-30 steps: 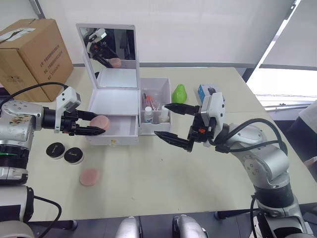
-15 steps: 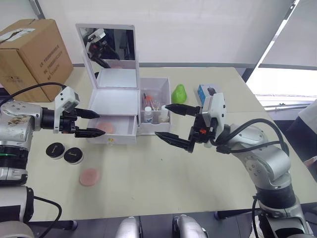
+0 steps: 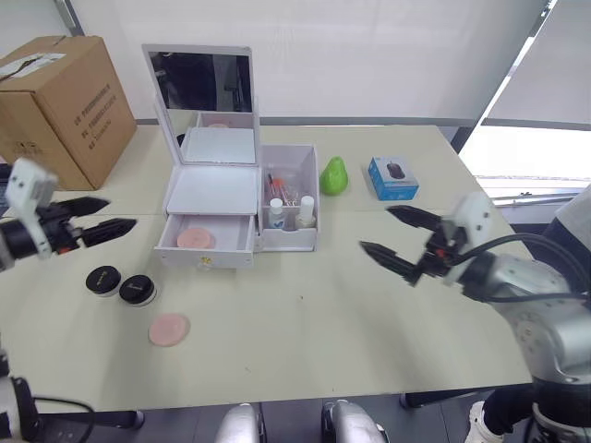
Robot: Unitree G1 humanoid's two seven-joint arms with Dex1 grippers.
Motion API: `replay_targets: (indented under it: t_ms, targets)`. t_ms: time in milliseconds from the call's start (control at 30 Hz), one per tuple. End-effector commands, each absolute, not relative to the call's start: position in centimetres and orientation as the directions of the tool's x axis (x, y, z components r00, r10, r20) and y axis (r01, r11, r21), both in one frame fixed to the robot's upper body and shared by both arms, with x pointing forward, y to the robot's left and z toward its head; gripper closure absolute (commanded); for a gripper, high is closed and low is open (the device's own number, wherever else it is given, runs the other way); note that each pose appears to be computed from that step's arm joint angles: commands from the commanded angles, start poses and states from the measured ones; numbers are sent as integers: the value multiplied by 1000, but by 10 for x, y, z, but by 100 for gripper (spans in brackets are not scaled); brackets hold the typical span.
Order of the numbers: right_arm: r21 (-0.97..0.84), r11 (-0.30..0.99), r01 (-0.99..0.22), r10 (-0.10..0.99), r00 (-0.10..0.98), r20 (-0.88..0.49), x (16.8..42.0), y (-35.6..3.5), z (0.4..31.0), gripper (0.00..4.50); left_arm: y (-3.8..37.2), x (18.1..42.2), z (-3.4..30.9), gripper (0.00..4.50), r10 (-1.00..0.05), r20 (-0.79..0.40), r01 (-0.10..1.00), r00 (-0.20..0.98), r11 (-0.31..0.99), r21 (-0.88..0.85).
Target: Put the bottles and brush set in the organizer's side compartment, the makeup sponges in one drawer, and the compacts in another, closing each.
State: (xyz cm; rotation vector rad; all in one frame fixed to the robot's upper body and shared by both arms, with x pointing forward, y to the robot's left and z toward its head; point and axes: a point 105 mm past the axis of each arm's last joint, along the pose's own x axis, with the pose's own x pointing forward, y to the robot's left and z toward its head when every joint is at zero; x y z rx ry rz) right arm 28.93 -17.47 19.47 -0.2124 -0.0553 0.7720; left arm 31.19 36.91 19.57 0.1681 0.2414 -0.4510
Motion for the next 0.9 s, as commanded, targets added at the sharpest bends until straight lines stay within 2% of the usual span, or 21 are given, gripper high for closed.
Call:
replay_targets:
  t_ms: [33, 133, 300, 467, 633, 900]
  targets:
    - [-256, 760, -597, 623, 782, 24, 285, -210, 205, 0, 415, 298, 206, 2, -182, -189, 221, 965, 951, 214]
    - [-252, 800, -545, 560, 829, -14, 275, -242, 191, 0, 446, 278, 187, 2, -16, -173, 54, 985, 974, 220]
    - [-178, 843, -507, 501, 862, -80, 254, -279, 160, 0, 473, 234, 154, 2, 83, -249, -26, 965, 974, 224]
    - [-152, 870, -469, 457, 883, -107, 241, -301, 150, 0, 474, 215, 152, 2, 51, -272, 12, 961, 974, 225]
    - [-142, 881, -452, 437, 891, -127, 238, -308, 141, 0, 473, 207, 148, 2, 34, -283, 30, 959, 976, 217]
    - [-136, 884, -448, 434, 893, -121, 244, -304, 136, 0, 471, 210, 151, 2, 47, -259, 12, 965, 974, 225]
